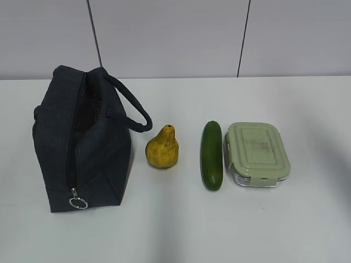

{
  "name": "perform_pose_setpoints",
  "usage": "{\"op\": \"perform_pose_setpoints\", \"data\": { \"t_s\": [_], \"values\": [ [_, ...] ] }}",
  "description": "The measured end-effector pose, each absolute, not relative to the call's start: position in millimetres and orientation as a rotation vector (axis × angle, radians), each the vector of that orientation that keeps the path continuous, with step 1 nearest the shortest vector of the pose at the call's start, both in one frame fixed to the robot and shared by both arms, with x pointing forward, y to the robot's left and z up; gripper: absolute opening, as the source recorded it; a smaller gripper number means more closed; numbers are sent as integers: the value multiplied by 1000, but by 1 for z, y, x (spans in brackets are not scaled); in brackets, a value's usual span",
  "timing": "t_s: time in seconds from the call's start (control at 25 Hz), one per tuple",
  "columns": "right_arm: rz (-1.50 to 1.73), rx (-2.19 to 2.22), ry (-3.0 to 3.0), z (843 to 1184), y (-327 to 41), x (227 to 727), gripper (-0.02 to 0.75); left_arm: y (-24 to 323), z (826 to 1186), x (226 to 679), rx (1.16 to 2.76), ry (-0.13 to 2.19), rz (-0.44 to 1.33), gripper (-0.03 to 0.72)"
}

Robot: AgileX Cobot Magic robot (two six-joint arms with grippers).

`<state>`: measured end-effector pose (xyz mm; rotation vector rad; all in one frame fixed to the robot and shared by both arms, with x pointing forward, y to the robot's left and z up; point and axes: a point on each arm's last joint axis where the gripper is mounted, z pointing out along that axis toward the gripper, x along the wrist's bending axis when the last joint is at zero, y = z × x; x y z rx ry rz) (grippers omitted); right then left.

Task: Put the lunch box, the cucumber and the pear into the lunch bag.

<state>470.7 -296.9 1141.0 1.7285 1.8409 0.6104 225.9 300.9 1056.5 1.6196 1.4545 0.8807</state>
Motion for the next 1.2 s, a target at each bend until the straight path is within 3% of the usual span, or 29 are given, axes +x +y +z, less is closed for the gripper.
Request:
{"op": "perform_pose_setpoints", "data": {
  "t_s": [0.72,0.92,1.2],
  "values": [
    [459,1914,2091,1036,-286,559,530,301,1056,226,1620,1454,881,242],
    [529,1974,2191,1024,-285,571,529,301,1056,226,1620,1454,881,242],
    [840,2122,2191,1026,-320,585,529,301,1056,226,1620,1454,881,242]
  ]
}}
